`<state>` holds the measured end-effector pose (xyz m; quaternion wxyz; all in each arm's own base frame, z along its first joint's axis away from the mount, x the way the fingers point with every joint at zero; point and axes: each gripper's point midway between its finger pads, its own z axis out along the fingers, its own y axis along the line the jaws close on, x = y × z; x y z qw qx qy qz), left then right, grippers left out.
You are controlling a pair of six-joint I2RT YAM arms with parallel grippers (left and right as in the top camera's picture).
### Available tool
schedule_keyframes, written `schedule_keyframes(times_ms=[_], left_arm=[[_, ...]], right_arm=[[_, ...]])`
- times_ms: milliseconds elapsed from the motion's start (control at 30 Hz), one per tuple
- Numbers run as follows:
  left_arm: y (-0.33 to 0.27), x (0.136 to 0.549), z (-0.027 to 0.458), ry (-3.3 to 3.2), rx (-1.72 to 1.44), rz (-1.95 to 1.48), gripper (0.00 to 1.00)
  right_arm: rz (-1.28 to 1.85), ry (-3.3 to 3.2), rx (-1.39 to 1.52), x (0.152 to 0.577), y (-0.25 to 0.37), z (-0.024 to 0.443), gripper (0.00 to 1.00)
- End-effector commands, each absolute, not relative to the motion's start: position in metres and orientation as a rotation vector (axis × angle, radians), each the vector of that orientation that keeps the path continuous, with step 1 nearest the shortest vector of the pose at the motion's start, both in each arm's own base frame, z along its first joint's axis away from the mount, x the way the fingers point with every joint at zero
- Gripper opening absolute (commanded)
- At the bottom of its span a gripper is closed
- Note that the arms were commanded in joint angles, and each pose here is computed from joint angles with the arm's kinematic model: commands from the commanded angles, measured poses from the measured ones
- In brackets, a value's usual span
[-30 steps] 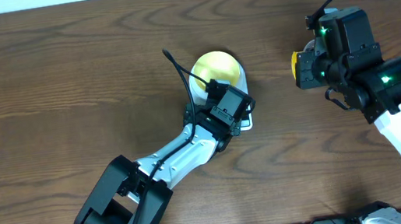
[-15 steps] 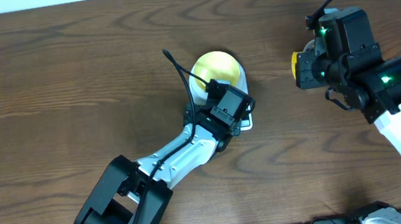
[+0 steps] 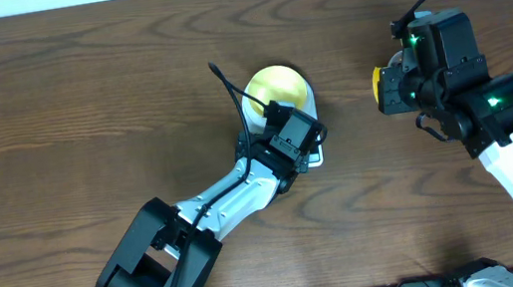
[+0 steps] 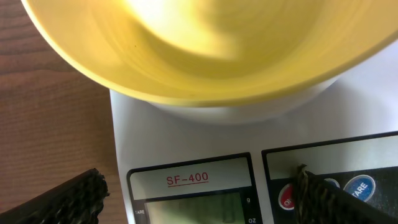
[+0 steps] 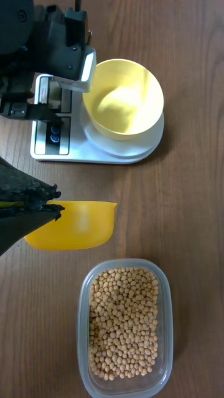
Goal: Scoop item into bowl and weigh 50g on scale
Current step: 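Pull the left gripper back from the scale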
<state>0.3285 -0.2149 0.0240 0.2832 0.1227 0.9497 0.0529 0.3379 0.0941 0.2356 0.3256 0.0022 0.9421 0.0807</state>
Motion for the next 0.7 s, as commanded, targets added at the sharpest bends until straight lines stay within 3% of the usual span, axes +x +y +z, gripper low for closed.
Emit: schedule_keyframes(times_ms=[0, 667], left_arm=[[-0.206, 0.317, -0.002, 2.608, 0.385, 0.209, 0.98], [-0.202, 0.308, 0.097, 2.487, 0.349, 0.056, 0.98]], right_arm=[[0.217, 2.457, -0.002, 0.339, 0.094, 0.242, 0.01], [0.216, 2.454, -0.002, 0.340, 0.094, 0.243, 0.01]])
